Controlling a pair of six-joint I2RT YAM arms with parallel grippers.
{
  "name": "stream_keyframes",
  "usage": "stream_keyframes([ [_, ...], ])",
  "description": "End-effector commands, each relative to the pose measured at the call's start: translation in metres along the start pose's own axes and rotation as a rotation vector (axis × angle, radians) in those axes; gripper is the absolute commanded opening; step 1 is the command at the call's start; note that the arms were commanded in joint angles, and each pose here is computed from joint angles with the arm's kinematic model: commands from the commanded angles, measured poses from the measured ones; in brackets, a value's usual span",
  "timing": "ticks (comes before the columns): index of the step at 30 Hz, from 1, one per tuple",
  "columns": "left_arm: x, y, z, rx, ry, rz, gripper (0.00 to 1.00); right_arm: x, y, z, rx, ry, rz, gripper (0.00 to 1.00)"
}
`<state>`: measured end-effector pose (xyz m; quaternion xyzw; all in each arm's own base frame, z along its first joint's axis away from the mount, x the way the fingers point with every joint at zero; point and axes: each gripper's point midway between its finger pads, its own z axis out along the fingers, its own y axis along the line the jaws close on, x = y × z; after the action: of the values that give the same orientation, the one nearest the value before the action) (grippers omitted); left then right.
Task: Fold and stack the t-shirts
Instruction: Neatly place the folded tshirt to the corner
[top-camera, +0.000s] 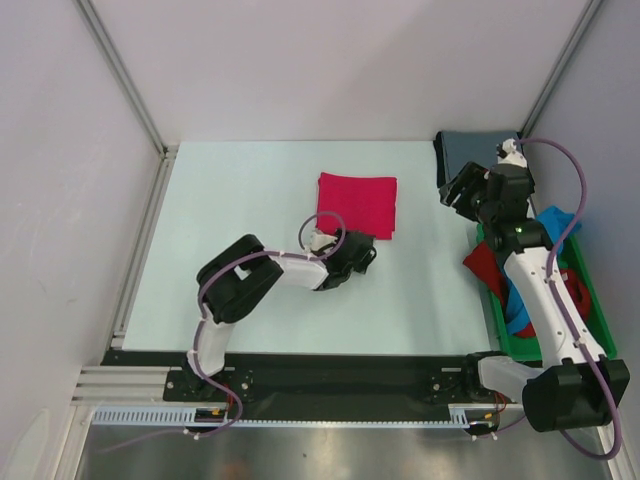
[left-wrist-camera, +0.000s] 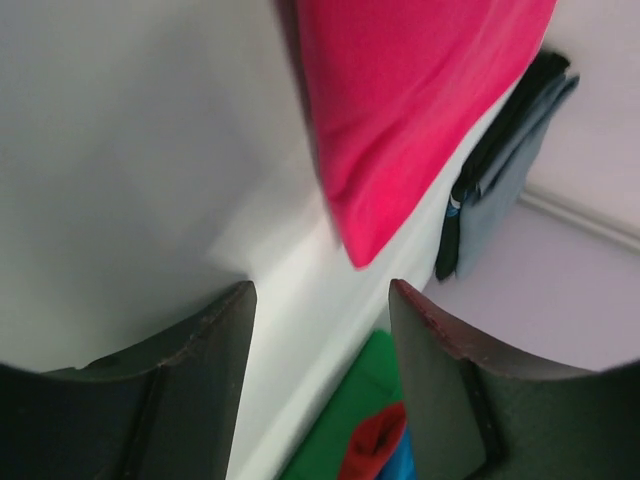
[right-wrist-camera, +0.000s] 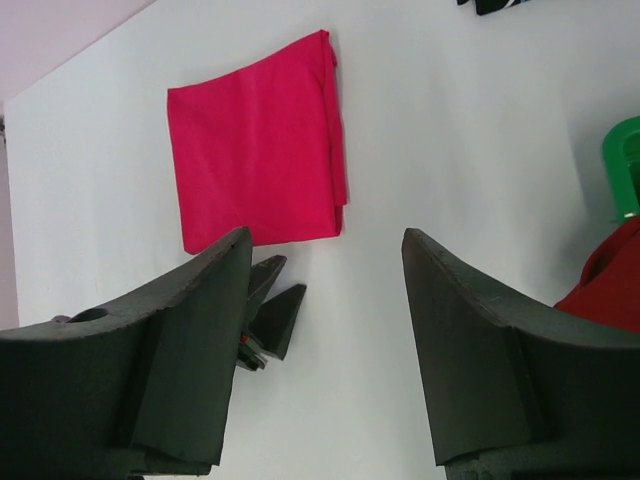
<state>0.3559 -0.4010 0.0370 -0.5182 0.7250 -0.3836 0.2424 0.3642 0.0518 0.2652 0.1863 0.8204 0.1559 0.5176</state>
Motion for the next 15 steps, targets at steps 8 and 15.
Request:
stream_keyframes([
  [8,-0.009,0.003,0.035,-0.042,-0.203,-0.218,0.62,-0.02,0.009,-0.02,-0.025,-0.068,0.019,0.66],
  [15,-0.006,0.011,0.044,-0.079,-0.233,-0.226,0.63,-0.016,0.007,-0.019,-0.023,-0.069,0.02,0.66],
])
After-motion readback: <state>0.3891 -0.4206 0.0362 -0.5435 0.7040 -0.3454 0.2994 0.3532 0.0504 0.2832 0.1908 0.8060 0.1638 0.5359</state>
